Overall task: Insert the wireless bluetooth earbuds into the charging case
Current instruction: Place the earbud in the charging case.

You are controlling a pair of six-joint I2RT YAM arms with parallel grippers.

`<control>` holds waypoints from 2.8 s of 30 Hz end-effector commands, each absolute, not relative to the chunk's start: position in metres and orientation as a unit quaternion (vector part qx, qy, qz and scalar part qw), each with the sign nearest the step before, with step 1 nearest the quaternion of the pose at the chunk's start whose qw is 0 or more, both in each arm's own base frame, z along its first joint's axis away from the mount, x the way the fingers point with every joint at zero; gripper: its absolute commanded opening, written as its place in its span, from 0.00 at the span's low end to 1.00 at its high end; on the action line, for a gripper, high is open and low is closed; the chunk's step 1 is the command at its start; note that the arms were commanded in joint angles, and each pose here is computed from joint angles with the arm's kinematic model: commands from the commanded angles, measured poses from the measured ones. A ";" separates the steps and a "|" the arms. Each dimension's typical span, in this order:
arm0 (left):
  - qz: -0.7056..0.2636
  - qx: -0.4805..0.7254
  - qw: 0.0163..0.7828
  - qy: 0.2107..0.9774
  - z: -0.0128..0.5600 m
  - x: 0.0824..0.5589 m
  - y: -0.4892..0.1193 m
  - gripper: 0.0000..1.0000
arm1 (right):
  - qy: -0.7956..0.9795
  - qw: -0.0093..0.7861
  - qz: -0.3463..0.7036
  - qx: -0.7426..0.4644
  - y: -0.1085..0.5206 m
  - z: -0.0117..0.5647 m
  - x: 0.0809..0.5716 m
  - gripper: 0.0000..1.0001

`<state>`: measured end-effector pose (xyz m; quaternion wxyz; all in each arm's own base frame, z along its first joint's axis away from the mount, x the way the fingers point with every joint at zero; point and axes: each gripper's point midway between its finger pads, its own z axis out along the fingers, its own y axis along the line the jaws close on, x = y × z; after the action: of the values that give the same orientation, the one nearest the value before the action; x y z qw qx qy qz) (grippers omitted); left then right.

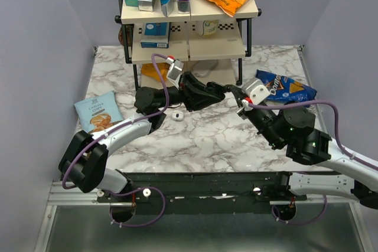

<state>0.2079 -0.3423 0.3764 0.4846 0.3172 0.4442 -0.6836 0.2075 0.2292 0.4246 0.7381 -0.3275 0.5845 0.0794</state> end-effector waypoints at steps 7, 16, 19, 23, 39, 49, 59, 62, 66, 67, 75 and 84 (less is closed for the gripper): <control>-0.684 0.327 0.479 0.442 0.382 0.207 -0.343 0.00 | 0.577 0.731 0.087 -0.354 0.246 0.413 0.203 0.01; -0.683 0.328 0.481 0.441 0.384 0.206 -0.342 0.00 | 0.585 0.723 0.071 -0.361 0.249 0.399 0.207 0.01; -0.683 0.327 0.483 0.440 0.385 0.206 -0.341 0.00 | 0.586 0.722 0.067 -0.361 0.249 0.396 0.207 0.01; -0.681 0.327 0.485 0.440 0.385 0.206 -0.340 0.00 | 0.587 0.723 0.061 -0.358 0.248 0.396 0.209 0.01; -0.681 0.324 0.492 0.435 0.388 0.205 -0.336 0.00 | 0.592 0.728 0.035 -0.344 0.241 0.393 0.215 0.01; -0.685 0.322 0.495 0.427 0.388 0.202 -0.333 0.00 | 0.596 0.722 0.035 -0.349 0.248 0.388 0.216 0.01; -0.679 0.316 0.512 0.422 0.389 0.204 -0.332 0.00 | 0.596 0.708 0.051 -0.374 0.255 0.382 0.211 0.01; -0.677 0.311 0.521 0.418 0.392 0.206 -0.330 0.00 | 0.596 0.706 0.053 -0.380 0.255 0.379 0.209 0.01; -0.674 0.308 0.527 0.416 0.394 0.209 -0.331 0.00 | 0.598 0.702 0.053 -0.383 0.255 0.377 0.208 0.01; -0.674 0.308 0.527 0.415 0.395 0.209 -0.331 0.00 | 0.598 0.701 0.053 -0.385 0.255 0.376 0.208 0.01; -0.673 0.306 0.531 0.415 0.395 0.209 -0.330 0.00 | 0.600 0.703 0.051 -0.377 0.253 0.380 0.209 0.35; -0.666 0.303 0.536 0.421 0.386 0.208 -0.327 0.00 | 0.597 0.734 0.074 -0.316 0.232 0.418 0.207 0.56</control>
<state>0.2138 -0.3375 0.3654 0.4923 0.3004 0.4601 -0.6751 0.2130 0.2465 0.3926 0.7190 -0.3477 0.5993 0.0545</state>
